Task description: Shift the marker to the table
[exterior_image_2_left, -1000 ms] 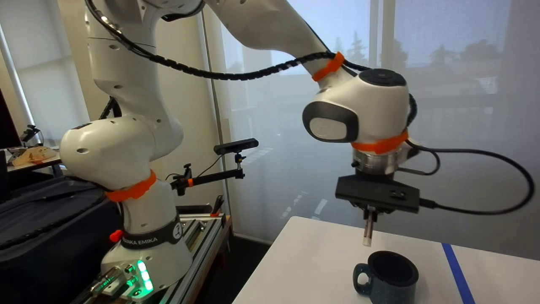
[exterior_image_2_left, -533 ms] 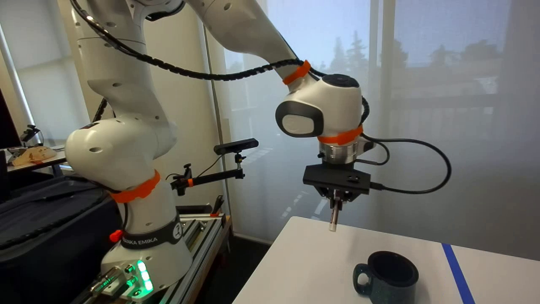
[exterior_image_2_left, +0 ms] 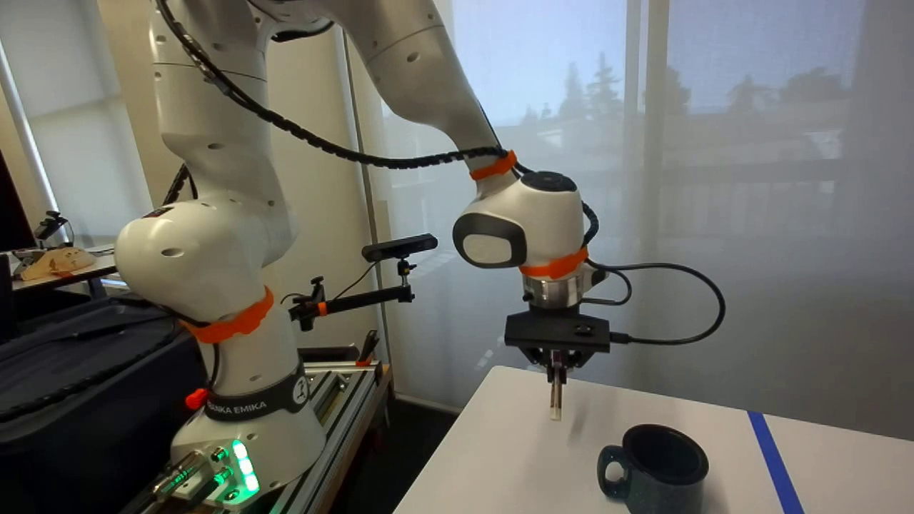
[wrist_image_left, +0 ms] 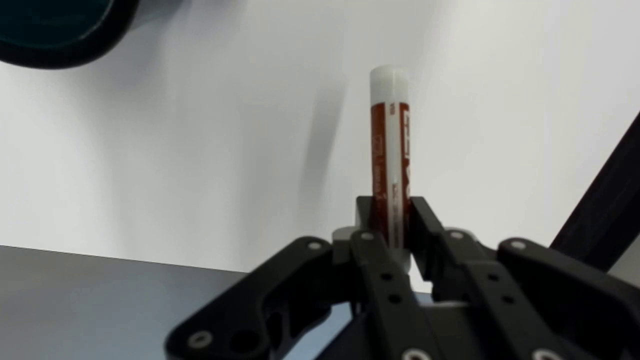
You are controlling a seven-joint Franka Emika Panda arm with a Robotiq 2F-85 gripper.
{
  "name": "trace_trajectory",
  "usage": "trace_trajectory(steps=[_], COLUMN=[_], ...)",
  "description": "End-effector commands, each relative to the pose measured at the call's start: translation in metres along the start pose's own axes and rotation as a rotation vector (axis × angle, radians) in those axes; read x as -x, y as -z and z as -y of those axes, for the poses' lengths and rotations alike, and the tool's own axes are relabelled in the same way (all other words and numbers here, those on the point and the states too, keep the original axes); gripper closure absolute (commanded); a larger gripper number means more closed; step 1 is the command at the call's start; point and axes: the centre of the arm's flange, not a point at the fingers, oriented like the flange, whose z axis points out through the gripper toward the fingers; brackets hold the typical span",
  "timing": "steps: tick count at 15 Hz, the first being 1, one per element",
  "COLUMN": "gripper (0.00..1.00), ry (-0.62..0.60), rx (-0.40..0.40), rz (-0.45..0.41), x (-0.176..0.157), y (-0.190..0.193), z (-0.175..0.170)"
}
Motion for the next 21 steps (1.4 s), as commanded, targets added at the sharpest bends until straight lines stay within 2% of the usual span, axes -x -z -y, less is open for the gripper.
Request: trace_trajectory(steps=[1, 4, 6, 8, 9, 10, 12, 17, 21], gripper=[0.95, 0.95, 0.95, 0.95, 0.56, 0.54, 0.41, 0.03, 0.0], ry=[0.1, 0.14, 0.199, 0.283, 0.325, 0.355, 0.399, 0.371, 0.271], rx=[-0.002, -0.07, -0.08, -0.05, -0.019, -0.003, 0.023, 0.014, 0.022], rz=[0.039, 0.088, 0.142, 0.208, 0.241, 0.255, 0.274, 0.229, 0.217], x=[-0.001, 0.005, 0.01, 0.012, 0.012, 0.012, 0.009, -0.01, -0.02], y=[-0.043, -0.076, -0.095, -0.104, -0.107, -0.107, -0.105, -0.082, -0.045], z=[0.01, 0.016, 0.018, 0.017, 0.016, 0.015, 0.015, 0.02, 0.017])
